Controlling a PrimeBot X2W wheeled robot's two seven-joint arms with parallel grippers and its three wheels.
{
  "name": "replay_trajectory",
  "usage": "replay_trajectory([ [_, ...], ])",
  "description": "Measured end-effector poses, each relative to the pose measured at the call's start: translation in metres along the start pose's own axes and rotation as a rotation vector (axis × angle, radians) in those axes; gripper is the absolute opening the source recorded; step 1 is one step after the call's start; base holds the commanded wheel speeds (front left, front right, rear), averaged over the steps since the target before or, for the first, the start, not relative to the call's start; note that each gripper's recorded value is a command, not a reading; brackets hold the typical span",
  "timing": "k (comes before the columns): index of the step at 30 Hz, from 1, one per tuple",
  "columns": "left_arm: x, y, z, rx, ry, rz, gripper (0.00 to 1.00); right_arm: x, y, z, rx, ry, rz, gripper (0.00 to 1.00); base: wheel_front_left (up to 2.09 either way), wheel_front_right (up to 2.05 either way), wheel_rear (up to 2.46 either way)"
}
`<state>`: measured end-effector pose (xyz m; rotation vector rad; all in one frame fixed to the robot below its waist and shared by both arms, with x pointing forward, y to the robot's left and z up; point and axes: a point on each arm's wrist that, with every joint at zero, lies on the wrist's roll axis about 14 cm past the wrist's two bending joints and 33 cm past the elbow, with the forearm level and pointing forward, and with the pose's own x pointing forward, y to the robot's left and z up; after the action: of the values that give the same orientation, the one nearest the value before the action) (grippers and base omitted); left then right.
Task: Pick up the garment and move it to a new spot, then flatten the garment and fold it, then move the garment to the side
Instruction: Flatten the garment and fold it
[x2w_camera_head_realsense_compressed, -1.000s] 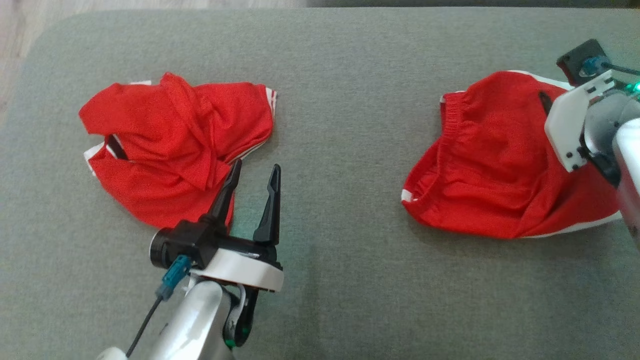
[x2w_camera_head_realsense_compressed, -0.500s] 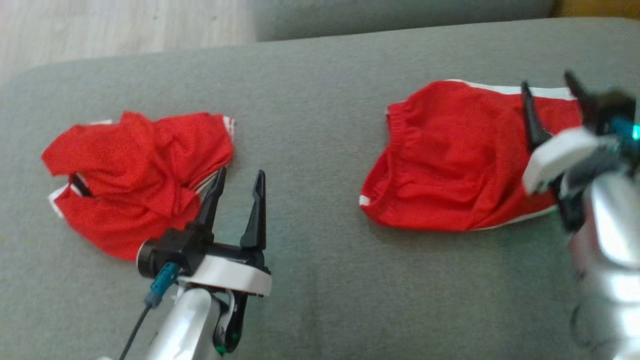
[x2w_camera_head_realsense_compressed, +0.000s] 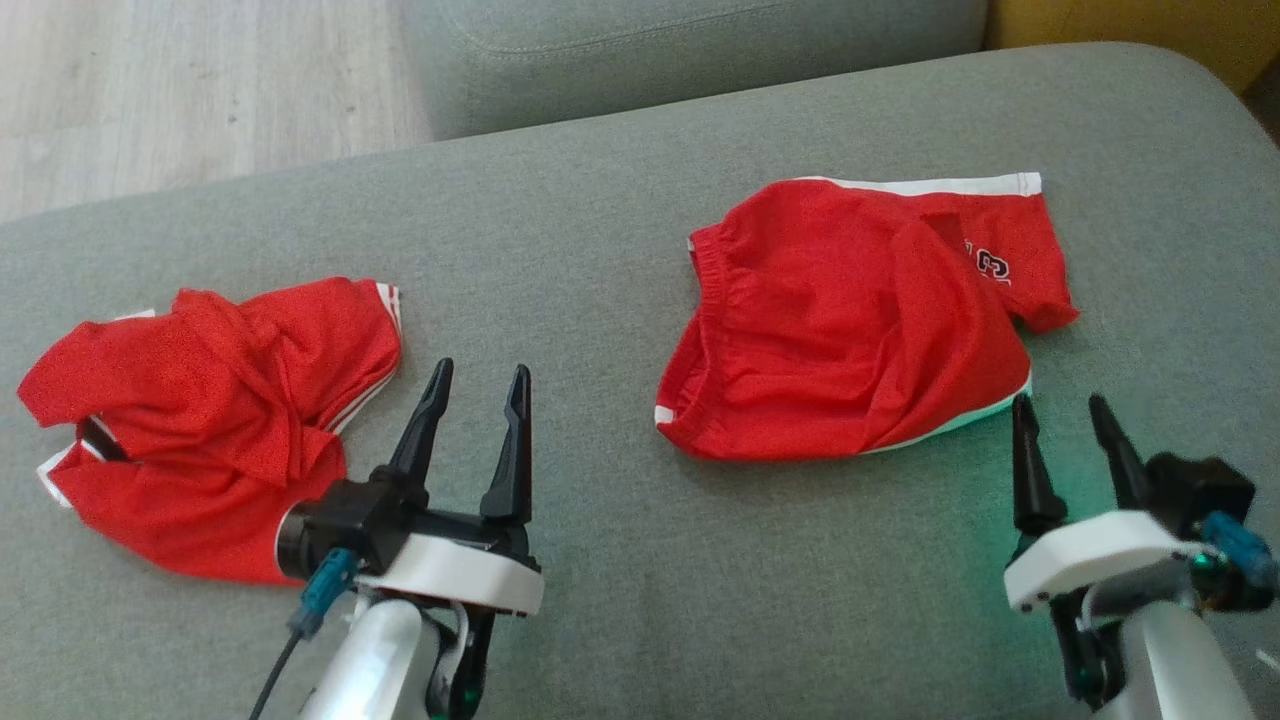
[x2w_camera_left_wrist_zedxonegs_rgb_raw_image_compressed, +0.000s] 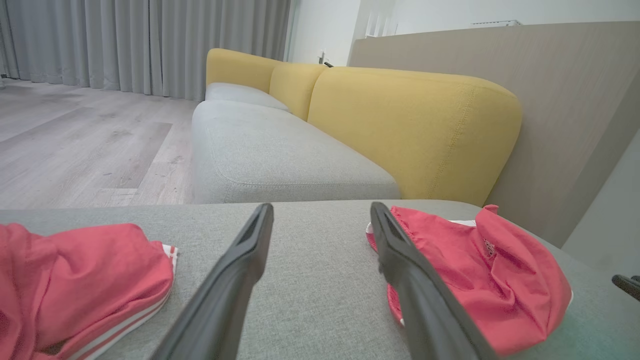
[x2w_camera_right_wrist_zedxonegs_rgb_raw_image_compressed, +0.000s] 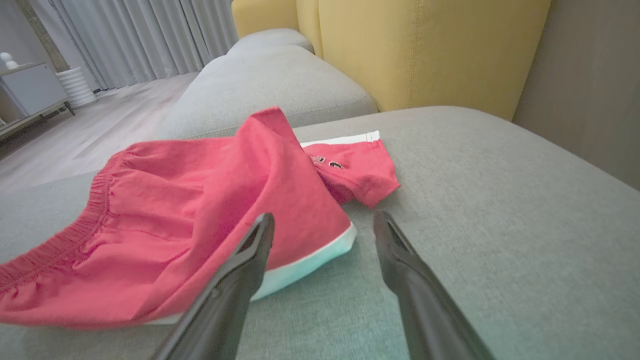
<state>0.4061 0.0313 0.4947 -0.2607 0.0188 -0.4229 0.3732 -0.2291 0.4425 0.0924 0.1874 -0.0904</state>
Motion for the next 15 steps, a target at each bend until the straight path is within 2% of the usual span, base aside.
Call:
replay_trajectory([
  [5,0.001,-0.001,-0.006,-0.005,0.014,-0.005,1.0,-0.005,-0.005,-0.012,0.052,0.037,-0.025,1.0,0.0,0.0,0.0],
  [10,0.001,0.005,-0.014,-0.007,0.036,0.006,1.0,0.005,-0.018,-0.015,0.051,0.075,-0.067,1.0,0.0,0.0,0.0],
  [15,0.001,0.015,-0.022,-0.004,0.057,0.028,1.0,0.026,-0.023,-0.025,0.122,0.145,-0.096,1.0,0.0,0.0,0.0],
])
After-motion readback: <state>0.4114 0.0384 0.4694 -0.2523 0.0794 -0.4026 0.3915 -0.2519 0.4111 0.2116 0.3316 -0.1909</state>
